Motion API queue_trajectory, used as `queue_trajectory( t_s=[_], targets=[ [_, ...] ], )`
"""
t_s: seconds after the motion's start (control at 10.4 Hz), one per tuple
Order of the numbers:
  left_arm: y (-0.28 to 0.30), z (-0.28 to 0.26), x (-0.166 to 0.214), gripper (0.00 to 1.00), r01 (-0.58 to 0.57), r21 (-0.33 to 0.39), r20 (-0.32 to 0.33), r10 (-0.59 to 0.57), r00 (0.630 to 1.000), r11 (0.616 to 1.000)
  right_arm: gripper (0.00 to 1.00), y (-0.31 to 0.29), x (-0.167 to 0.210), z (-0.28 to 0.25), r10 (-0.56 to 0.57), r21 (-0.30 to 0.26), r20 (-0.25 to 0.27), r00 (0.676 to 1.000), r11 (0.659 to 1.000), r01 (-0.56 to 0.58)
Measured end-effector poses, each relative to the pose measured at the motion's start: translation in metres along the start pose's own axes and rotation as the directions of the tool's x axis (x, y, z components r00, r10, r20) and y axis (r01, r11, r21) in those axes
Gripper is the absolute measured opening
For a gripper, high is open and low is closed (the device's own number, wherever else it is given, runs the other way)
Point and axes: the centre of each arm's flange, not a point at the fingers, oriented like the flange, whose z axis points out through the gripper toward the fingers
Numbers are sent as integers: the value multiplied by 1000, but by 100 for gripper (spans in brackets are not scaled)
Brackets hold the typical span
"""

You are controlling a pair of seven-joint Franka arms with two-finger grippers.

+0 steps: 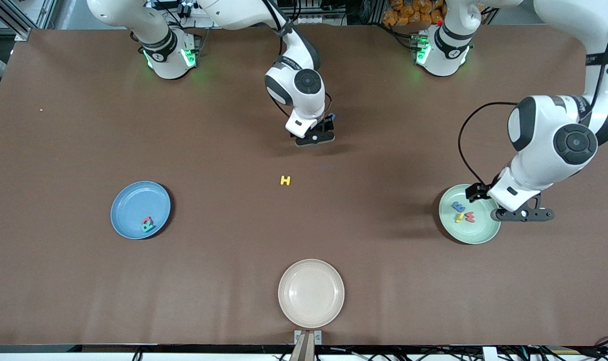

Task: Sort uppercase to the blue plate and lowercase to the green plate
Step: 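Place the blue m on the green plate while the right gripper reaches W, then grasp the blue W with the right gripper while the left gripper withdraws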

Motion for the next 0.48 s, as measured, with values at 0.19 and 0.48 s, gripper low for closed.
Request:
queue_trajectory(
  t_s=[0.19, 0.48],
  targets=[
    [15, -25, -3, 100, -25, -7, -20, 25, 1000, 1000, 100, 1, 2, -1, 4, 0, -4, 1000, 1000, -4],
    [17, -66, -8, 100, -30, -23, -77, 28, 997, 999, 100, 4, 6, 0, 10, -2, -7, 1000, 1000, -10]
  ],
)
